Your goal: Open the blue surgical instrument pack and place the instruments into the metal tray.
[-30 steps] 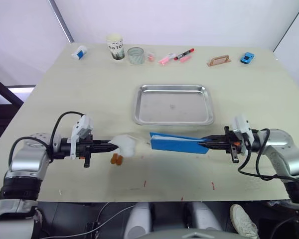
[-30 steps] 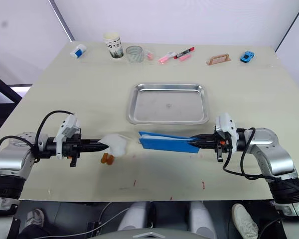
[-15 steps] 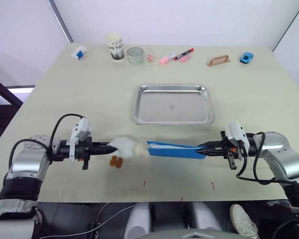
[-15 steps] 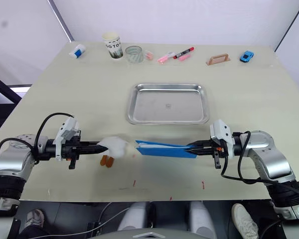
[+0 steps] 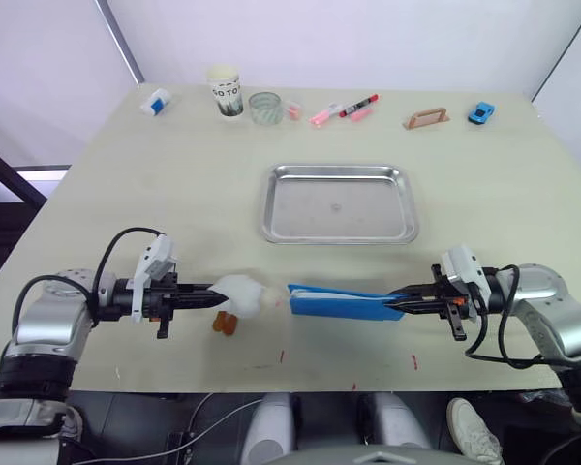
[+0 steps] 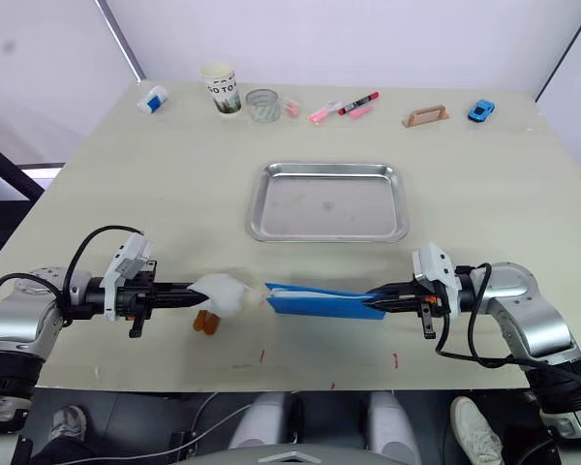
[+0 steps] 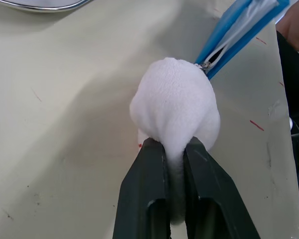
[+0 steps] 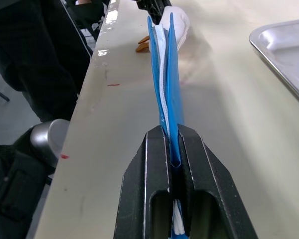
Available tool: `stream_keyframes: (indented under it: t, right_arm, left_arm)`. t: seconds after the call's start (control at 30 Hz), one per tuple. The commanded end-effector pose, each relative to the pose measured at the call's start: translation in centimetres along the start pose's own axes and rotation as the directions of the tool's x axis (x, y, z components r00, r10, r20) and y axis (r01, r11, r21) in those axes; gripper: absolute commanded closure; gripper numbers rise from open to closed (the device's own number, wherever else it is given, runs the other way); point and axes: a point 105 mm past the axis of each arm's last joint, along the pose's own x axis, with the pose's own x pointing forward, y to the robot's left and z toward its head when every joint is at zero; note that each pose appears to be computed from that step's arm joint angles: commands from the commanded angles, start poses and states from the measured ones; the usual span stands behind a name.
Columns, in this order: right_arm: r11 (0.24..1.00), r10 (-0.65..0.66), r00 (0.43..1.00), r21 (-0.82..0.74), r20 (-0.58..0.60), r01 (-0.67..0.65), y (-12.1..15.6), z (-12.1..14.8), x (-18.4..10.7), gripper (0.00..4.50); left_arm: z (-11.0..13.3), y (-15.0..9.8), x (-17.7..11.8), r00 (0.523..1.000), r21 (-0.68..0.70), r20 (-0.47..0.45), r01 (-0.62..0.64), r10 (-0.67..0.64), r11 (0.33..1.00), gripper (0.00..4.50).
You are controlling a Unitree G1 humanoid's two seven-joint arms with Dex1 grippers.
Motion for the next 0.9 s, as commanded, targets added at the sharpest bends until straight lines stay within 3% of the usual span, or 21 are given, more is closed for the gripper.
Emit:
stream_keyframes:
  t: [0.03,0.13,0.37,0.63,0.73,0.8,0.9]
  right_arm:
    - [1.000,0.006,1.000,-0.015,-0.024,-0.007,-0.1,-0.3,-0.3,4.50]
    - [1.000,0.006,1.000,-0.017,-0.023,-0.007,-0.1,-0.3,-0.3,4.50]
    - [1.000,0.005,1.000,-0.025,-0.013,-0.006,0.0,-0.3,-0.1,4.50]
    - [0.999,0.005,1.000,-0.044,-0.023,-0.006,-0.2,-0.3,0.1,4.50]
    - [0.999,0.007,1.000,-0.043,-0.025,-0.008,-0.2,-0.2,0.1,4.50]
    - [0.999,0.006,1.000,-0.045,-0.027,-0.007,-0.2,-0.2,0.1,4.50]
    - [0.999,0.003,1.000,-0.047,-0.027,-0.005,-0.3,-0.1,0.2,4.50]
  left_arm:
    - [0.9,0.3,-0.9,0.999,0.041,0.011,-0.032,0.031,0.999,2.06]
    - [1.3,0.3,-1.5,0.998,0.041,0.047,-0.048,0.046,0.998,0.80]
    - [6.0,-0.8,-2.5,0.967,0.045,0.254,-0.035,0.022,0.998,0.80]
    - [8.2,-3.5,3.0,0.959,0.197,0.257,0.069,-0.120,0.978,0.80]
    - [7.5,-3.9,4.6,0.956,0.194,0.242,0.119,-0.165,0.974,1.62]
    - [7.0,-3.8,5.1,0.959,0.208,0.227,0.123,-0.170,0.970,2.39]
    - [6.5,-3.8,5.6,0.961,0.225,0.199,0.146,-0.192,0.963,2.39]
